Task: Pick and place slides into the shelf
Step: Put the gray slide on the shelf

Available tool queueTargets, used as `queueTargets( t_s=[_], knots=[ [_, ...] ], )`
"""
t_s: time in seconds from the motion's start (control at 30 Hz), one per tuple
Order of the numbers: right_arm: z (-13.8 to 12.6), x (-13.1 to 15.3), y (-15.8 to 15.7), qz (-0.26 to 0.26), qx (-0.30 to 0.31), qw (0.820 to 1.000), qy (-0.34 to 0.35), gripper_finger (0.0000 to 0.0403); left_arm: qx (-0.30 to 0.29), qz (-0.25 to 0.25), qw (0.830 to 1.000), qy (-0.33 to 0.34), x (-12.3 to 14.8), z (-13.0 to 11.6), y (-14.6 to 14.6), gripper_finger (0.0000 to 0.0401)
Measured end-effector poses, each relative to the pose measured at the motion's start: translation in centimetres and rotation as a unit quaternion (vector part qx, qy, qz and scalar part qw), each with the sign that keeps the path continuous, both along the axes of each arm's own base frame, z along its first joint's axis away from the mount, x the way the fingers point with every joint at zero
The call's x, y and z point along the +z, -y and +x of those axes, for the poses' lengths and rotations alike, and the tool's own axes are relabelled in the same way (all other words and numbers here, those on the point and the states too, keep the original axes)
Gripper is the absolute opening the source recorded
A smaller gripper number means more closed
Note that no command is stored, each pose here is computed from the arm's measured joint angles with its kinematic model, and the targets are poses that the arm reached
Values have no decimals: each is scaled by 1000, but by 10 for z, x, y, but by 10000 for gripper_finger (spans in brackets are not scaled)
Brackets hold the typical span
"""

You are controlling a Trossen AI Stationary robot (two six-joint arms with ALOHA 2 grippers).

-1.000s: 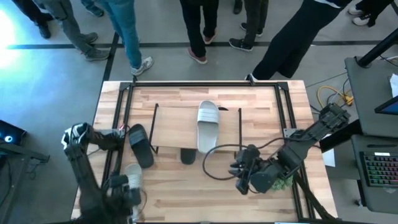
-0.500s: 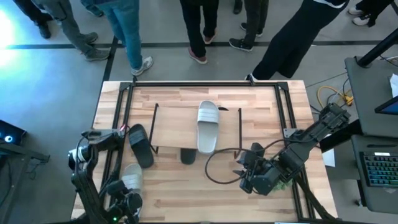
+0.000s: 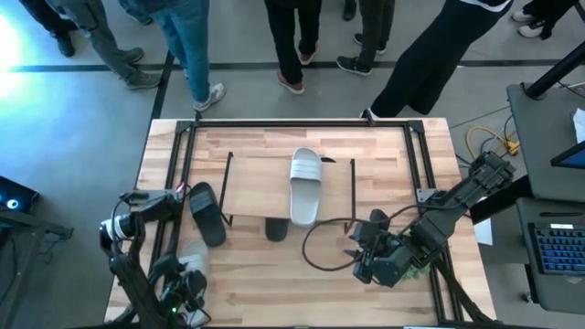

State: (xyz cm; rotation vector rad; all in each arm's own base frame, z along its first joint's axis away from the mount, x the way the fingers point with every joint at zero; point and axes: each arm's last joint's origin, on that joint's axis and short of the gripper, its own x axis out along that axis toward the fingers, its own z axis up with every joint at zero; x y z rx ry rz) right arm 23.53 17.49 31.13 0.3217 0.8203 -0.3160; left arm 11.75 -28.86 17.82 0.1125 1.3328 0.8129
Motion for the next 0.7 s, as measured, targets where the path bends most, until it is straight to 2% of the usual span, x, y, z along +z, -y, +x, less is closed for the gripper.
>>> queueTargets(
  t_s=[0.2, 0.37, 0.63, 0.7],
  knots=[
    [-1, -1, 1, 3, -7, 1000, -4, 192, -2, -25, 1000, 8, -5, -4, -10, 146],
    [-1, -1, 2, 2, -8, 1000, -7, 192, -10, -18, 1000, -2, -9, -6, -14, 114],
    [-2, -1, 3, -1, -13, 1000, -15, 192, -11, -21, 1000, -1, -13, -6, -16, 15],
    [-3, -1, 4, 3, -15, 1000, -15, 192, -12, -22, 1000, -1, -12, -6, -15, 7]
  ],
)
